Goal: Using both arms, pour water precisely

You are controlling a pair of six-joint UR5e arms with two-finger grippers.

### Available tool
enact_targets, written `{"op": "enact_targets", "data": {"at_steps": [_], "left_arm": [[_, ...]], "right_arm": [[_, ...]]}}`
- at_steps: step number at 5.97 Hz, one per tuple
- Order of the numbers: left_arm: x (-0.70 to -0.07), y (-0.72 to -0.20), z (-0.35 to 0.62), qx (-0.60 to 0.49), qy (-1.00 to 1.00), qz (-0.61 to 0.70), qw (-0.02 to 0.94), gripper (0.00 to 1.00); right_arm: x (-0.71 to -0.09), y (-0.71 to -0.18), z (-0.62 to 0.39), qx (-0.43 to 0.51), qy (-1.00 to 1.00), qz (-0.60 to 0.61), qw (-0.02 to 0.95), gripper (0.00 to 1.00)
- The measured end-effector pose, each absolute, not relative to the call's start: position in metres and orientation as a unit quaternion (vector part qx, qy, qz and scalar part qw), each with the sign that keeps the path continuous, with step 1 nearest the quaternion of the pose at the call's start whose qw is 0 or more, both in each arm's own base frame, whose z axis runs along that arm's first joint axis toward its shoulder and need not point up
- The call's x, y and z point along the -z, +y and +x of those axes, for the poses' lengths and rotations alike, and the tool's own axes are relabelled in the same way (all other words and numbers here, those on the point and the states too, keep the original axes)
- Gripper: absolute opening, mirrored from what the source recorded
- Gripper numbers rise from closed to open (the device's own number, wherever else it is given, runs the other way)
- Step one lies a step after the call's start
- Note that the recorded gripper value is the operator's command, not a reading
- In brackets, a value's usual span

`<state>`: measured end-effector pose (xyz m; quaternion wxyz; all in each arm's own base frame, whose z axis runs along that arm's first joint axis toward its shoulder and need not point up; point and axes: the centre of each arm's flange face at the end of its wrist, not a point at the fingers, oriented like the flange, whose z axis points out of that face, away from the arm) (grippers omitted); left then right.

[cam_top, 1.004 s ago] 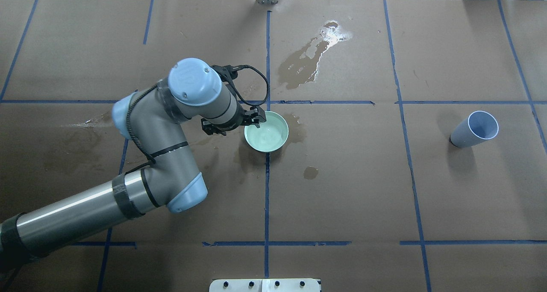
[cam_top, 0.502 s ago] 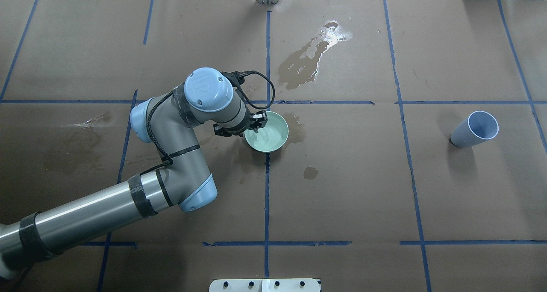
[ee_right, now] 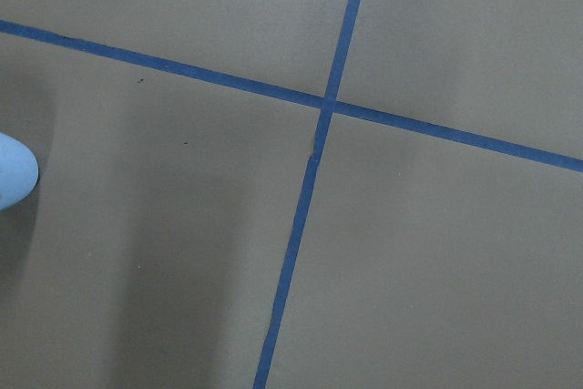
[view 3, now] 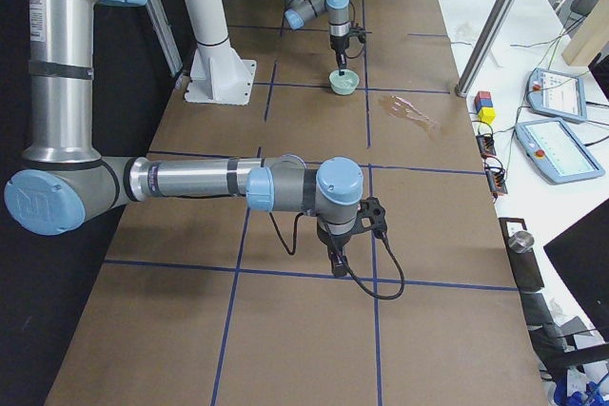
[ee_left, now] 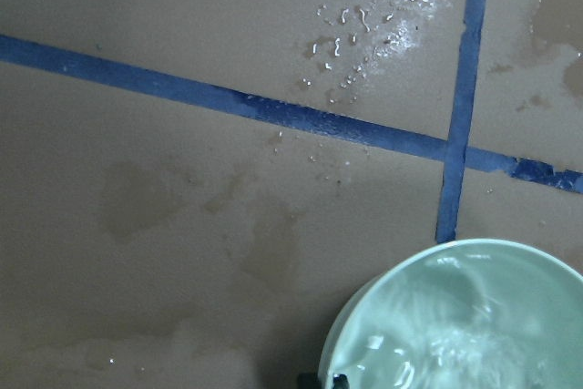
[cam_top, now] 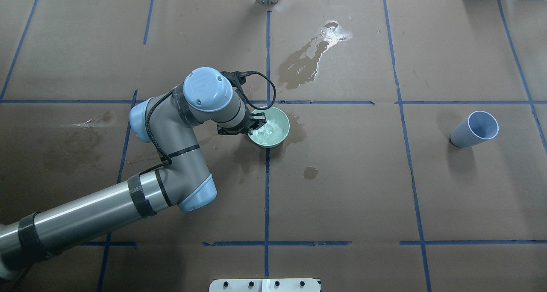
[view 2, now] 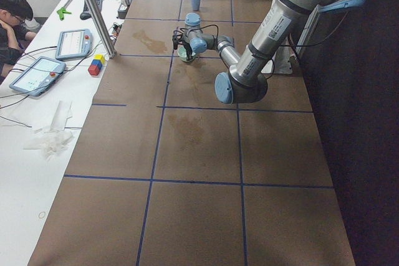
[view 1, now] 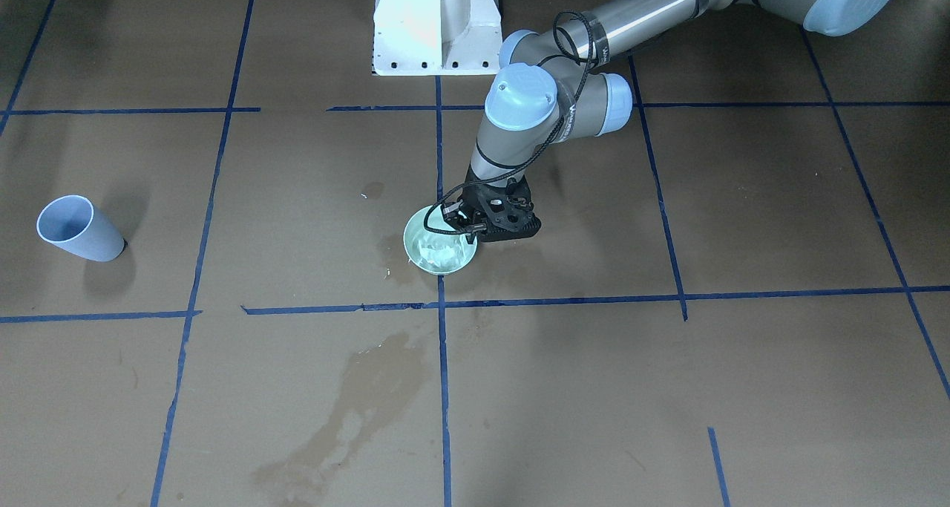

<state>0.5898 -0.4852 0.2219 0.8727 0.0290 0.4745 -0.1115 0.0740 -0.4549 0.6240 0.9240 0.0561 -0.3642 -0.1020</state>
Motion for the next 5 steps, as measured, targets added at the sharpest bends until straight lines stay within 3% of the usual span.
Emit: {"op": "enact_targets", "data": {"at_steps": [3, 5], "left_arm": [[-0.208, -0.488, 0.542, 0.116, 0.498, 0.043, 0.858, 0.0], [-0.237, -0.514, 0.468, 0.106, 0.507, 0.036, 0.855, 0.0]], "right_arm": [[-0.624, -0.455, 0.074, 0.102, -0.364, 0.056, 0.924, 1.0], [-0.624, -0.456, 0.073, 0.103, -0.364, 0.056, 0.924, 1.0]]}}
